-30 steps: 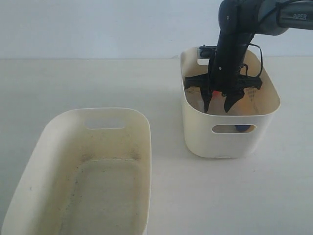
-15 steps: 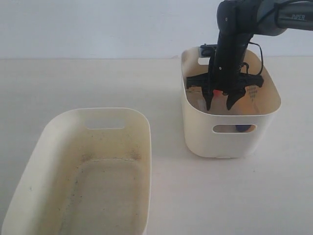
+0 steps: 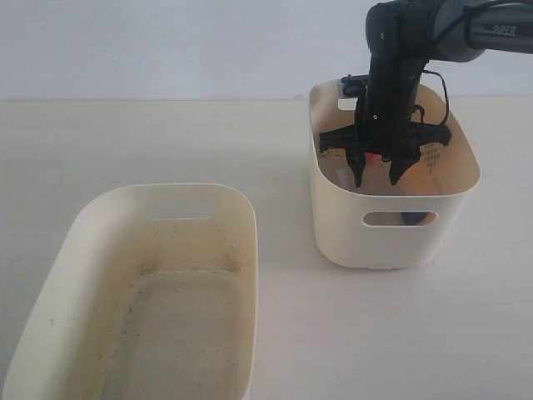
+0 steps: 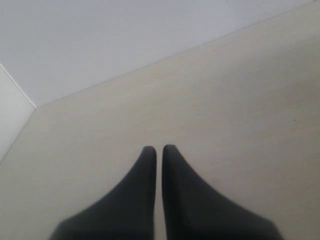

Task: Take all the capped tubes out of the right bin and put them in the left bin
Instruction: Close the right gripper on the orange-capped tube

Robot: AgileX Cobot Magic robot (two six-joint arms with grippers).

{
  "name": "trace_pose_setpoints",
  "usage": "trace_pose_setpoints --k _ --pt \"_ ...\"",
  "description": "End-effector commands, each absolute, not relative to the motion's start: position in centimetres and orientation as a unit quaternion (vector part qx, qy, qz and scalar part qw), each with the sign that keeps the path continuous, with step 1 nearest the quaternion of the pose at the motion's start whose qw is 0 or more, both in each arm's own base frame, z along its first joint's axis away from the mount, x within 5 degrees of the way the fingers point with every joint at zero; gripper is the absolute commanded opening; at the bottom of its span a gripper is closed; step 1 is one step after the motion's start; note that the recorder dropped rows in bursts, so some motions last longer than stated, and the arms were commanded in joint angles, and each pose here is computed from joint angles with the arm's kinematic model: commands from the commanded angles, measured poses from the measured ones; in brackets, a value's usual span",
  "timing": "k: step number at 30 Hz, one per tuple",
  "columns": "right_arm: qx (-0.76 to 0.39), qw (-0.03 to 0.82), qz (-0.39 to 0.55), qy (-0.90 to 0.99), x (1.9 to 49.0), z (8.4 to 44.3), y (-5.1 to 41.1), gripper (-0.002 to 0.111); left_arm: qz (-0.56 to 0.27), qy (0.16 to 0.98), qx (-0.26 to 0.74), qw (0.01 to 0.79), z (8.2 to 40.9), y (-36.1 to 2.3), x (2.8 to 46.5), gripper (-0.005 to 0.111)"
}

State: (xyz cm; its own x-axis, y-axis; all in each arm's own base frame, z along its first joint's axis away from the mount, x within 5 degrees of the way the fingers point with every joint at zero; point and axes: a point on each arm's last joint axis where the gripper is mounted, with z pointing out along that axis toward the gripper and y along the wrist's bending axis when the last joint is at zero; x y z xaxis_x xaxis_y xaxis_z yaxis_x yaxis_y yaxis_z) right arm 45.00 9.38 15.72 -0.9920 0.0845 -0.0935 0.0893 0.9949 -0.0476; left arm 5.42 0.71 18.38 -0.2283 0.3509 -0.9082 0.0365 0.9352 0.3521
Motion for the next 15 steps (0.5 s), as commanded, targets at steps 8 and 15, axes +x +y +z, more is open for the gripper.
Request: trace_pose_setpoints --k 8,15 --pt "0.038 0.047 -0.056 0.997 45.12 15.60 8.34 0.029 0.123 0.772 0.123 0.611 18.50 0.67 5.42 0.004" --pt "0.038 0.044 -0.057 0.997 45.14 15.30 8.34 0.047 0.123 0.772 0.123 0.611 18.50 0.67 5.42 0.004"
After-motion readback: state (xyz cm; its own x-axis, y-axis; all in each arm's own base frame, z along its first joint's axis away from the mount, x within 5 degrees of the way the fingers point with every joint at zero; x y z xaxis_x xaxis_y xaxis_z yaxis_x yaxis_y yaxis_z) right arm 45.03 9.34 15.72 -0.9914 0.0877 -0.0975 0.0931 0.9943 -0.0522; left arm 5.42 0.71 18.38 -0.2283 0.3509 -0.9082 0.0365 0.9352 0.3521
